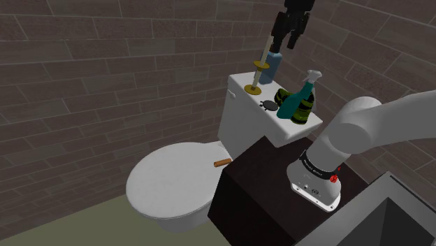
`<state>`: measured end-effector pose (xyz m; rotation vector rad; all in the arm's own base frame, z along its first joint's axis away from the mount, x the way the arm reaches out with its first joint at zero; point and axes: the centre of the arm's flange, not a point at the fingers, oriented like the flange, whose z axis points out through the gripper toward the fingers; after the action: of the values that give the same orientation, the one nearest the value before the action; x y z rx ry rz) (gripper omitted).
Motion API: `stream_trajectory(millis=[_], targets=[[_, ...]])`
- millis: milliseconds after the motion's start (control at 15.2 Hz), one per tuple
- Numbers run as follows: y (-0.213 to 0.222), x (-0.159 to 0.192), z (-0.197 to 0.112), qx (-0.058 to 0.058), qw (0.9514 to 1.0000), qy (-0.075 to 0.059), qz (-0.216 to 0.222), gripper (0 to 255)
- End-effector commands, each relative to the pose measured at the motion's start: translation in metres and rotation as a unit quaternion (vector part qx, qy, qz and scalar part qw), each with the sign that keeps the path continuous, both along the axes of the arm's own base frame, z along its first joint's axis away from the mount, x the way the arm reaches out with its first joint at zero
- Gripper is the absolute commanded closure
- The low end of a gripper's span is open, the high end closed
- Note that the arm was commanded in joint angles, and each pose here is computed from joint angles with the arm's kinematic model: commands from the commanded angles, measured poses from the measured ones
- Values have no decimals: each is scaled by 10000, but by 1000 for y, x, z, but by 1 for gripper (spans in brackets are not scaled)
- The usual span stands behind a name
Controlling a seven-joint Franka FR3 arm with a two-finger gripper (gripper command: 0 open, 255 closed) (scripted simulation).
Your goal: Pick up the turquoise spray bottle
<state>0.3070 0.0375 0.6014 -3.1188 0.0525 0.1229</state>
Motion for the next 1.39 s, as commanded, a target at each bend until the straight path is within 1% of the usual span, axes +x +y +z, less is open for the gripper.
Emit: stream_trajectory(millis=[0,132,264,396,528,660,726,858,990,1056,1188,1254,1320], targets=[[0,0,0,0,10000,0,0,0],[-5,-8,-21,-107,9981,164,584,0],[-11,-16,-42,-213,9924,328,1166,0],[-19,-23,-62,-319,9829,490,1744,0],[-28,-31,-82,-424,9697,651,2314,0],[-39,-38,-101,-527,9529,809,2877,0],[-44,-41,-111,-577,9431,887,3154,0],[-56,-47,-130,-677,9208,1040,3698,0],[-69,-52,-148,-774,8950,1189,4229,0],[-76,-54,-157,-822,8808,1262,4489,0],[-91,-58,-175,-914,8500,1405,4995,0],[-92,-58,-176,-921,8475,1415,5032,0],[-92,-58,-181,-921,8475,1415,5032,0]])
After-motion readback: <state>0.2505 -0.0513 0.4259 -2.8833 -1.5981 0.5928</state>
